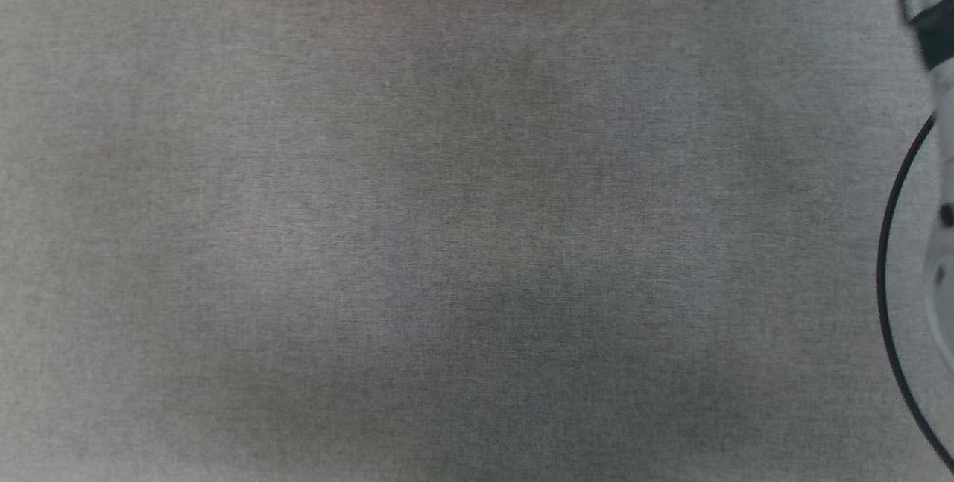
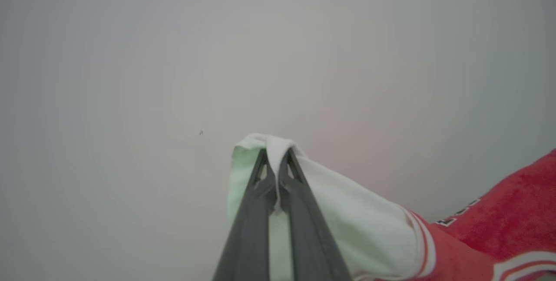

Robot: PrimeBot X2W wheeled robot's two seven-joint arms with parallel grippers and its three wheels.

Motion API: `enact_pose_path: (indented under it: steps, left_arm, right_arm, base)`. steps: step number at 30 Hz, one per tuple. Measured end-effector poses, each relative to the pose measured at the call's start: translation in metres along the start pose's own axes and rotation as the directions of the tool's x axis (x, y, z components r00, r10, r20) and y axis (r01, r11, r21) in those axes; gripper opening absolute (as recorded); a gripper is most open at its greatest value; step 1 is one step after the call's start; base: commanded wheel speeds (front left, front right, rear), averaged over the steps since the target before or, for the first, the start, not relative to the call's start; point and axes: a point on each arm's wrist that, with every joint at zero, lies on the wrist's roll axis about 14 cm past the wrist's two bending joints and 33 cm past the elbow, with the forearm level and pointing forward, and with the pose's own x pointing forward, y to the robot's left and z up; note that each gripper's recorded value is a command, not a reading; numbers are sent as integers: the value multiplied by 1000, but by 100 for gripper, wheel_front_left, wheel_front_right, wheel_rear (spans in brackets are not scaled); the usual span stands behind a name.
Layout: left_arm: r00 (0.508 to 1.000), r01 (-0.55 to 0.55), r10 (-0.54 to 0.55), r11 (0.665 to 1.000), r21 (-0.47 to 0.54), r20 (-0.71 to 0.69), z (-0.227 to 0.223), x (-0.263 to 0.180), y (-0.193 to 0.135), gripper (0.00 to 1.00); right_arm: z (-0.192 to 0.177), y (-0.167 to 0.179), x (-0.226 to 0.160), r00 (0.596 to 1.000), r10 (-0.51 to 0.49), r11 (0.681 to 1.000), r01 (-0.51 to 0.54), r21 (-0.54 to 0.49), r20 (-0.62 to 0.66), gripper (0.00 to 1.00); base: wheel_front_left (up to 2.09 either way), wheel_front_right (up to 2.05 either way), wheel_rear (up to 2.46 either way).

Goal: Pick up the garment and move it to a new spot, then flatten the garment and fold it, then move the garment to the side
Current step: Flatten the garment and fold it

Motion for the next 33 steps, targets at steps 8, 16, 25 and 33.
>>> enact_pose_path:
  steps: [8,16,25,33]
  left_arm:
    - [956,-38,14,996,-75,-293,-101,-50,5,0]
    - [785,-90,-25,984,-153,-619,-169,-130,3,0]
    - [610,-122,-86,972,-200,-788,-197,-227,-3,0]
    - [512,-167,-131,954,-247,-849,-189,-309,-28,0]
  right_arm:
    - [-97,21,-40,952,41,997,-20,74,-303,0]
    - [-141,26,-94,846,71,983,31,182,-528,0]
    - [-154,34,-157,731,134,970,41,240,-669,0]
    - [-163,30,-235,573,186,961,62,269,-798,0]
  base:
    - [0,0,0]
    - [0,0,0]
    - [0,0,0]
    - [0,0,0]
